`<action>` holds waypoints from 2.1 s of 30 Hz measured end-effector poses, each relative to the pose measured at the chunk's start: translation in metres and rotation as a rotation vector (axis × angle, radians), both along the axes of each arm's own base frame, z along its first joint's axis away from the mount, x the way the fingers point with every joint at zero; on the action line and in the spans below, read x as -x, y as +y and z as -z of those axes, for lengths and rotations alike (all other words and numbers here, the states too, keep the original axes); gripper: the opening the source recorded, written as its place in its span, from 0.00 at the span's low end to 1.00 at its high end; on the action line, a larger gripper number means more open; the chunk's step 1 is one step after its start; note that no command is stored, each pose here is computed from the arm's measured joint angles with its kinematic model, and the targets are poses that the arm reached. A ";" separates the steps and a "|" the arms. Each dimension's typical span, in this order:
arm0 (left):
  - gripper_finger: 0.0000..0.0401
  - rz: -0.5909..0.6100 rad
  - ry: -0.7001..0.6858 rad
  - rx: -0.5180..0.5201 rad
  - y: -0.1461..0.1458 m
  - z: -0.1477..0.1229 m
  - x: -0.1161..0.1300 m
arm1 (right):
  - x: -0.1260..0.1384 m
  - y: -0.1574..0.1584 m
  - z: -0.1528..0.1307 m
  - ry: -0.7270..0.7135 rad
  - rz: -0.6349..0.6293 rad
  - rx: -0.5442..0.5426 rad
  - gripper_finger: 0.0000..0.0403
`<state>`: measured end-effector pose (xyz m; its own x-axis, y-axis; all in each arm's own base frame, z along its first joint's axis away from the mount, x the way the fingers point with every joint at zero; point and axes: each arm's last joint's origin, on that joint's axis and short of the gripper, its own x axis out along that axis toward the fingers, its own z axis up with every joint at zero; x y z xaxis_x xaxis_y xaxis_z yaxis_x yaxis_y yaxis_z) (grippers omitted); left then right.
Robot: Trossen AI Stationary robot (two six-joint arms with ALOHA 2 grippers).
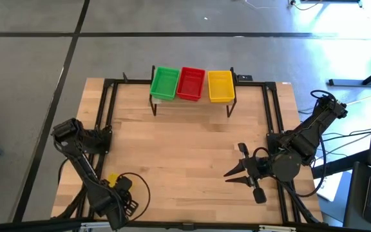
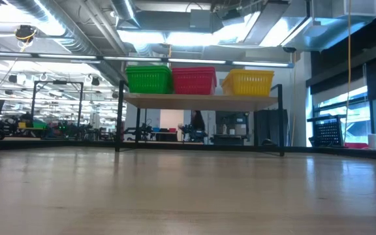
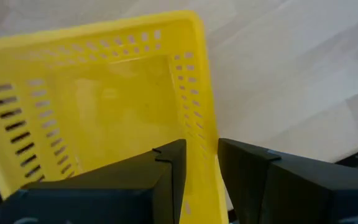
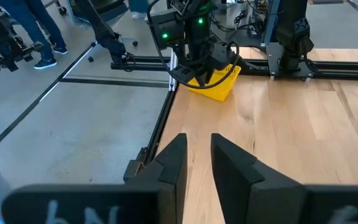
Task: Stack baskets on shelf by color
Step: Stack the yellow bin on top of the yellow bins on the shelf
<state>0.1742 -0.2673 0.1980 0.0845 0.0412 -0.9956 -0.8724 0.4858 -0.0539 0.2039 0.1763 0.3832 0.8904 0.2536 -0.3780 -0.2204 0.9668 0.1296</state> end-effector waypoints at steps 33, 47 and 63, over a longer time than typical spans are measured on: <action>0.20 0.080 0.036 0.013 -0.003 0.003 0.000 | 0.000 0.000 0.000 -0.003 0.008 0.006 0.17; 0.20 0.194 0.104 -0.050 -0.008 0.028 -0.004 | 0.000 0.000 0.000 -0.003 0.008 0.006 0.17; 0.00 0.512 0.125 -0.045 0.018 0.032 -0.046 | 0.000 0.000 0.000 -0.003 0.008 0.006 0.17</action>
<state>0.2201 -0.2488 0.1656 -0.0145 0.0688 -0.9975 -0.5211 0.8509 0.0663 0.2042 0.1758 0.3833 0.8935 0.2443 -0.3767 -0.2132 0.9693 0.1229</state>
